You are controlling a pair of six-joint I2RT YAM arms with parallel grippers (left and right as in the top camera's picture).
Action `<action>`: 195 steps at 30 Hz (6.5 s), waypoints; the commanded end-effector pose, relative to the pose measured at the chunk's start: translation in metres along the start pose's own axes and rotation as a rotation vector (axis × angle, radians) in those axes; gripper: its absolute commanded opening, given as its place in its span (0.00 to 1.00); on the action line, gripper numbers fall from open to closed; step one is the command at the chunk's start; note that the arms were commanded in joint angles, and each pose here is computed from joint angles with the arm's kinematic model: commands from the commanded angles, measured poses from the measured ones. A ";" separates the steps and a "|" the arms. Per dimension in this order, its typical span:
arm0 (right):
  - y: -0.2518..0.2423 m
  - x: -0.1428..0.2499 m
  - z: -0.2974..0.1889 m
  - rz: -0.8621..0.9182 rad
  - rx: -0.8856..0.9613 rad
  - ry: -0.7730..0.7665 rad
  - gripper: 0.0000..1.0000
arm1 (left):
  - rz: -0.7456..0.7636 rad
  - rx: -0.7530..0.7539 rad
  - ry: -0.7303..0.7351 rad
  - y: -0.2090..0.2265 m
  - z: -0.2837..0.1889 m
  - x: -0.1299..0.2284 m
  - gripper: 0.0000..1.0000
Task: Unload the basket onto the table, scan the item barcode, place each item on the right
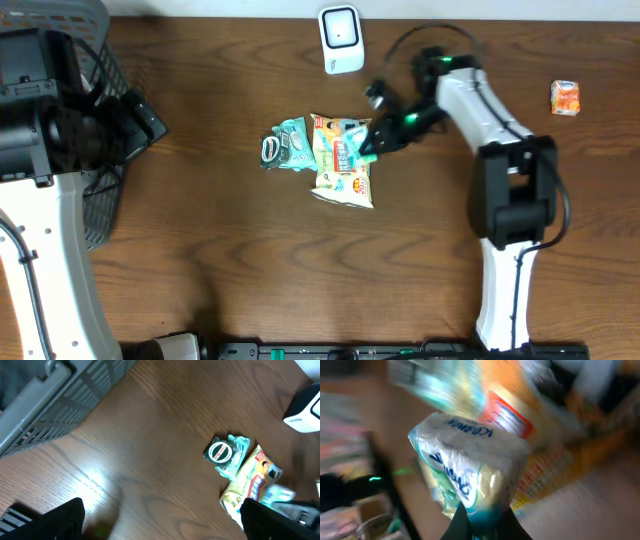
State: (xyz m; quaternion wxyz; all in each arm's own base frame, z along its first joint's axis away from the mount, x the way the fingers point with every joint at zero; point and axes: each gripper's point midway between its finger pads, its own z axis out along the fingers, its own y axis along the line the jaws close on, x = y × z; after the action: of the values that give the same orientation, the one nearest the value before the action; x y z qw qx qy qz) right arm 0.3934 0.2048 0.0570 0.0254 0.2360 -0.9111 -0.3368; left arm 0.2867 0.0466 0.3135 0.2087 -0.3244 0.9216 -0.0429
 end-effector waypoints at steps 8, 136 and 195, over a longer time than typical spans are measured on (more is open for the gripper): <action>-0.008 -0.101 -0.108 -0.044 0.863 -0.322 0.01 | 0.005 -0.005 -0.009 0.002 -0.002 -0.002 0.98; 0.031 0.039 0.085 0.258 0.658 0.119 0.01 | 0.005 -0.005 -0.009 0.002 -0.002 -0.002 0.98; 0.045 0.114 0.068 0.274 0.751 0.335 0.16 | 0.005 -0.005 -0.009 0.002 -0.002 -0.002 0.98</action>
State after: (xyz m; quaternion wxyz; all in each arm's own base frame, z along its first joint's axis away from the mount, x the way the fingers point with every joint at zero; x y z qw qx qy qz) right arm 0.2705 0.2258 0.0174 0.1128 0.1606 -0.9786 0.0621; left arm 0.2867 0.0466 0.3135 0.2088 -0.3245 0.9216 -0.0427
